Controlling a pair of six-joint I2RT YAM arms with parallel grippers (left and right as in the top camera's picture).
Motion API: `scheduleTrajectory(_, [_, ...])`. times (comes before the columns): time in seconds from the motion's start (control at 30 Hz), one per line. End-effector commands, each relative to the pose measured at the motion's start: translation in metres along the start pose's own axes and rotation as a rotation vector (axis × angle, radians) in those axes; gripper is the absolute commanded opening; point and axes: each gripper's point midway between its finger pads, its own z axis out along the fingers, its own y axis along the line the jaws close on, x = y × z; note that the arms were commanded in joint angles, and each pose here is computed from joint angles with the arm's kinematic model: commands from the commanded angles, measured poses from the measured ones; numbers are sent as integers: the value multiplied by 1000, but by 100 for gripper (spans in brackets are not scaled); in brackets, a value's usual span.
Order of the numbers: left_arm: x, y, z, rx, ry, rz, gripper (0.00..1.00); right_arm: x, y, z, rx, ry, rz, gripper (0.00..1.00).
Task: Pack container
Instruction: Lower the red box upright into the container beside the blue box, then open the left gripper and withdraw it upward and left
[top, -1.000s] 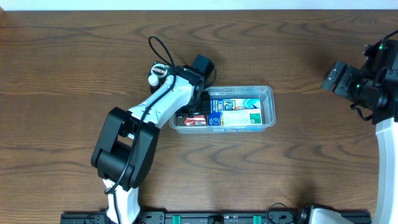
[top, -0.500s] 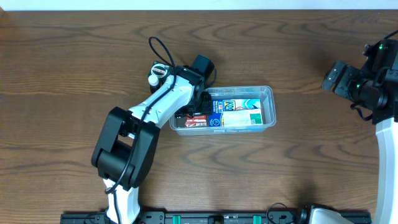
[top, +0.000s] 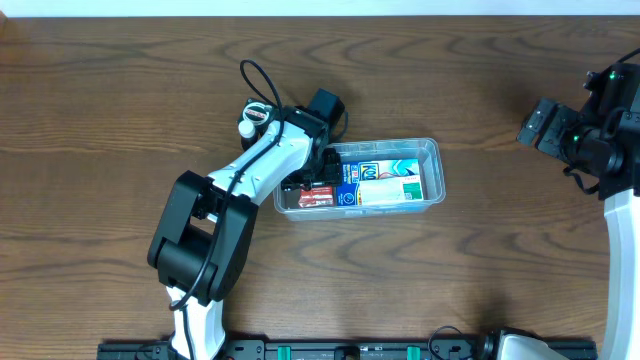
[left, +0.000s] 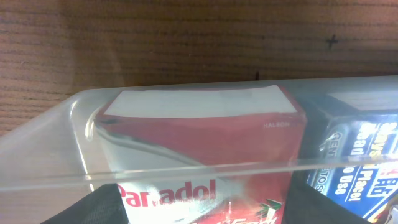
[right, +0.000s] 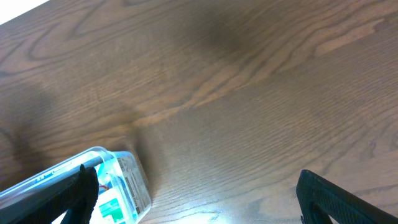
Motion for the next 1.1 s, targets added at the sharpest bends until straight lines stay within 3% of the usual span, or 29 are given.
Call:
scheduleTrajectory(0.0, [7, 1, 3, 4, 30, 25, 73, -3, -3, 0, 10, -5, 8, 99])
scheduleTrajectory(0.97, [8, -16, -18, 106, 17, 74, 73, -3, -3, 0, 10, -5, 8, 99])
scheduleTrajectory(1.0, [7, -16, -19, 107, 14, 85, 73, -3, -3, 0, 10, -5, 8, 99])
scheduleTrajectory(1.07, [6, -15, -22, 106, 15, 102, 84, -3, -3, 0, 10, -5, 8, 99])
